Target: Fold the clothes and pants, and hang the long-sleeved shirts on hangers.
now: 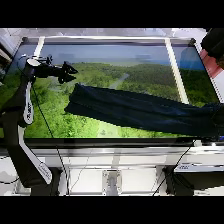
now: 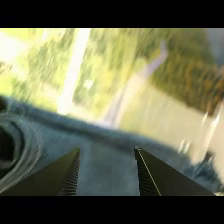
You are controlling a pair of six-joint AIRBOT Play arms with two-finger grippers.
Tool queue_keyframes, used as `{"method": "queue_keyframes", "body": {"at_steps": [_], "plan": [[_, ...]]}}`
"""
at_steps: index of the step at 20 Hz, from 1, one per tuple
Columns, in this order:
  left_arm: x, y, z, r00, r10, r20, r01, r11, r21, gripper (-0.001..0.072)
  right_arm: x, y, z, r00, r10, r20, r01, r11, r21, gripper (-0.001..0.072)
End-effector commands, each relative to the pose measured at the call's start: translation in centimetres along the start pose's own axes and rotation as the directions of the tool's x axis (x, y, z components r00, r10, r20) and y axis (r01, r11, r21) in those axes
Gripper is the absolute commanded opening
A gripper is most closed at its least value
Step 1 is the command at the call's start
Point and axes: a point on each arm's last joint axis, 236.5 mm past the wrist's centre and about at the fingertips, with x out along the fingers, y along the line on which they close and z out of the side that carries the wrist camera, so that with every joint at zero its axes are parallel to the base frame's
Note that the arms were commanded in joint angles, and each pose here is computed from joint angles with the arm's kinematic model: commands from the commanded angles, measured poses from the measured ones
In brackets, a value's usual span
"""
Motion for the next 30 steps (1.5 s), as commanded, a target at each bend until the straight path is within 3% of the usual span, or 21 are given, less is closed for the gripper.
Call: {"method": "queue_keyframes", "body": {"at_steps": [1, 4, 6, 9, 12, 16, 22, 23, 24, 26, 27, 30], "plan": [[-1.0, 4.6, -4.4, 0.963, 0.190, -0.189, -0.180, 0.981, 0.069, 0.0415, -2.0, 1.3, -0.1, 0.996, 0.049, -0.070, -0.051, 0.998, -0.030, 0.0444], [-4.1, 11.1, -8.0, 0.808, 0.485, -0.333, -0.456, 0.874, 0.167, 0.0416, -4.0, 2.2, -1.6, 0.988, 0.074, -0.137, -0.090, 0.989, -0.120, 0.0443], [-5.3, 12.9, -8.7, 0.736, 0.578, -0.351, -0.534, 0.815, 0.224, 0.0416, -5.0, 2.4, -2.6, 0.981, 0.081, -0.176, -0.104, 0.986, -0.129, 0.0443], [-5.3, 13.2, -8.6, 0.724, 0.597, -0.346, -0.534, 0.802, 0.269, 0.0415, -6.1, 2.8, -4.1, 0.967, 0.090, -0.236, -0.124, 0.984, -0.131, 0.0443], [-6.2, 14.6, -8.0, 0.680, 0.661, -0.319, -0.594, 0.751, 0.289, 0.0415, -6.8, 3.0, -5.0, 0.957, 0.097, -0.272, -0.138, 0.981, -0.136, 0.0443], [-3.6, 12.8, -6.7, 0.760, 0.598, -0.255, -0.512, 0.792, 0.332, 0.0415, -7.4, 3.7, -6.1, 0.940, 0.125, -0.317, -0.171, 0.978, -0.123, 0.0443], [-1.0, 11.9, -7.9, 0.750, 0.605, -0.266, -0.451, 0.763, 0.463, 0.0414, -7.8, 4.2, -7.0, 0.924, 0.145, -0.354, -0.196, 0.974, -0.111, 0.0442], [-0.7, 11.9, -8.1, 0.750, 0.603, -0.271, -0.448, 0.765, 0.463, 0.0400, -7.8, 4.3, -7.0, 0.922, 0.152, -0.355, -0.202, 0.973, -0.108, 0.0442], [-0.5, 12.0, -8.2, 0.748, 0.604, -0.275, -0.447, 0.765, 0.464, 0.0318, -7.9, 4.5, -7.0, 0.921, 0.159, -0.355, -0.208, 0.972, -0.105, 0.0443], [-0.3, 11.8, -8.3, 0.750, 0.601, -0.277, -0.441, 0.766, 0.468, 0.0055, -7.9, 4.7, -7.1, 0.919, 0.170, -0.357, -0.218, 0.971, -0.098, 0.0442], [-0.3, 11.6, -8.3, 0.752, 0.599, -0.276, -0.434, 0.765, 0.476, 0.0009, -8.0, 4.8, -7.2, 0.916, 0.172, -0.362, -0.220, 0.971, -0.097, 0.0443], [-2.2, 10.5, -8.5, 0.745, 0.611, -0.268, -0.445, 0.754, 0.483, 0.0008, -8.1, 4.8, -7.6, 0.909, 0.174, -0.379, -0.225, 0.970, -0.095, 0.0442]]}}
